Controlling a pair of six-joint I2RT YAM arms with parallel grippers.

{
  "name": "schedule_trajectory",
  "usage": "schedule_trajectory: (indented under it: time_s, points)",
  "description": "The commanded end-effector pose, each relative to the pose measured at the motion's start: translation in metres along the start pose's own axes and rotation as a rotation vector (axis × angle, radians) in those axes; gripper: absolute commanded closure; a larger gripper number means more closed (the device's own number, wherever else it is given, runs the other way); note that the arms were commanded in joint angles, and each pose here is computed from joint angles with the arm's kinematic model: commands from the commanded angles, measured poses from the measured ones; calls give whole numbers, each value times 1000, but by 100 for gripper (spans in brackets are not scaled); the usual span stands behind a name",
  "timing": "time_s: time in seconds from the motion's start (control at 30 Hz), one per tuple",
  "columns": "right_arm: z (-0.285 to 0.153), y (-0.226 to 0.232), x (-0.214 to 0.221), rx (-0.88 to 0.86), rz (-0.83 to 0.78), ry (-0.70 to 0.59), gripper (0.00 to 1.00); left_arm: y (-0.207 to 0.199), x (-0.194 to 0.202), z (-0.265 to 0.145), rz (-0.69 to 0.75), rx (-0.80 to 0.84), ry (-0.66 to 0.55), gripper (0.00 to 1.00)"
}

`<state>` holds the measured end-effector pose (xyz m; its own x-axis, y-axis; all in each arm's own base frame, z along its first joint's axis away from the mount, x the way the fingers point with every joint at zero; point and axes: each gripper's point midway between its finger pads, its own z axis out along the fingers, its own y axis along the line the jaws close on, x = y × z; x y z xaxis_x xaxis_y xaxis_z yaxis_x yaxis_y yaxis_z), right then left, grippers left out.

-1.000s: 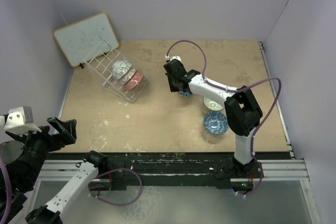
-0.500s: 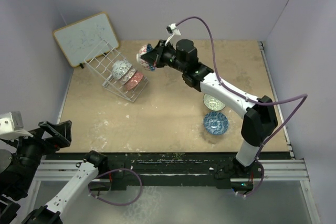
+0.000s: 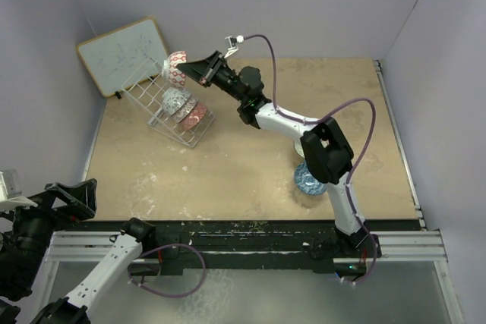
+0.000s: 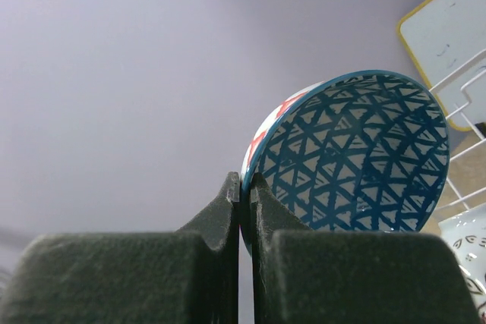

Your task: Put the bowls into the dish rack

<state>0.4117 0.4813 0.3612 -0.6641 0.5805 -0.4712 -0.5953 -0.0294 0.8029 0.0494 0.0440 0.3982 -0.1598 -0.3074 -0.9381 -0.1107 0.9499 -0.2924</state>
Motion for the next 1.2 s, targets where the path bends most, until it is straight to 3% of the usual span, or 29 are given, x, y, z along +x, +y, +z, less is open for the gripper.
schedule_trajectory:
  time_s: [0.0,0.57,1.17]
  points:
    - [5,98,-34,-338,64,-151,100,1,-4,2,6,-18,2,1]
    - [25,53,8,-392,289,-179,100,7,-1,-2,11,-32,11,1]
    - [27,-4,25,-197,444,-254,100,15,0,-9,0,-39,6,1]
